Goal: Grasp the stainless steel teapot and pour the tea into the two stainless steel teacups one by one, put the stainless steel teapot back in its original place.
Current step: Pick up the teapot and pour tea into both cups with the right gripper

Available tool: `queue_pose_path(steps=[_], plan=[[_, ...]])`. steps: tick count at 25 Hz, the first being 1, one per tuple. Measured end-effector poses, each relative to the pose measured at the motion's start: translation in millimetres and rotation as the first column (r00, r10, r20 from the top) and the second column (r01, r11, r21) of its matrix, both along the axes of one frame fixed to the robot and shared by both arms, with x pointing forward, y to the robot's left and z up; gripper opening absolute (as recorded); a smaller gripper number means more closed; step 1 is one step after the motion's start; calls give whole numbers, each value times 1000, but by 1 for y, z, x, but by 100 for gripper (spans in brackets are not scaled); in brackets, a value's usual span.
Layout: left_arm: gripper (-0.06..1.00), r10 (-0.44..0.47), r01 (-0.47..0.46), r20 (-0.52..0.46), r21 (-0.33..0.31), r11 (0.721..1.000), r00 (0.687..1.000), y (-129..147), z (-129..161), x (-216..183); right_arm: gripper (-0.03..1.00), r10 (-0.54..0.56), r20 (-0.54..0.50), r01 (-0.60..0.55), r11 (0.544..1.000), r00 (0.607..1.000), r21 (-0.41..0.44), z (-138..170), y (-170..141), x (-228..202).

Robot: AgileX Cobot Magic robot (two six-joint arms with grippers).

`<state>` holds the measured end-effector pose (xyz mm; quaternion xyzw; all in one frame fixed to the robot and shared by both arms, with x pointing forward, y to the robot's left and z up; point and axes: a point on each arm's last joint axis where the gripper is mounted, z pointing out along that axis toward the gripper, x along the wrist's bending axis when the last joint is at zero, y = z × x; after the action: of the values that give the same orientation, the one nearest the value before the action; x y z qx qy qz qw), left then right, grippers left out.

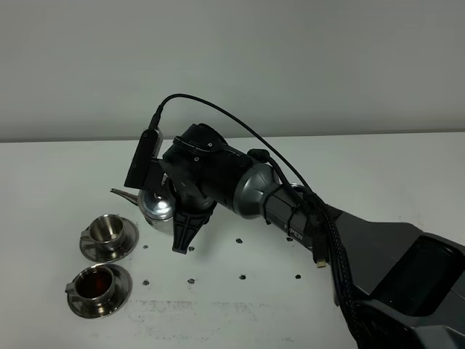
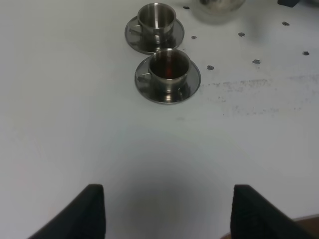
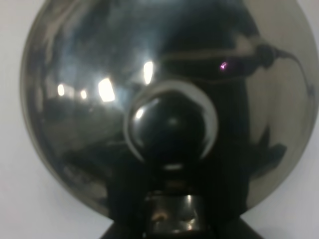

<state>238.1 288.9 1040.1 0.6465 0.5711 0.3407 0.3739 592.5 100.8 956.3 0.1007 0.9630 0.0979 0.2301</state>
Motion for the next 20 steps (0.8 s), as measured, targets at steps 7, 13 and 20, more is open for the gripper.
queue_pose_path(steps=[7,13,20], plan=[[54,0,0,0,0,1000,1000,0,0,0,17,26,18,-25,1000,1000,-19,-9,7,-4],[54,0,0,0,0,1000,1000,0,0,0,17,52,69,-48,997,996,-53,-8,10,-5],[54,0,0,0,0,1000,1000,0,0,0,17,93,99,-85,993,991,-83,-15,19,-13]])
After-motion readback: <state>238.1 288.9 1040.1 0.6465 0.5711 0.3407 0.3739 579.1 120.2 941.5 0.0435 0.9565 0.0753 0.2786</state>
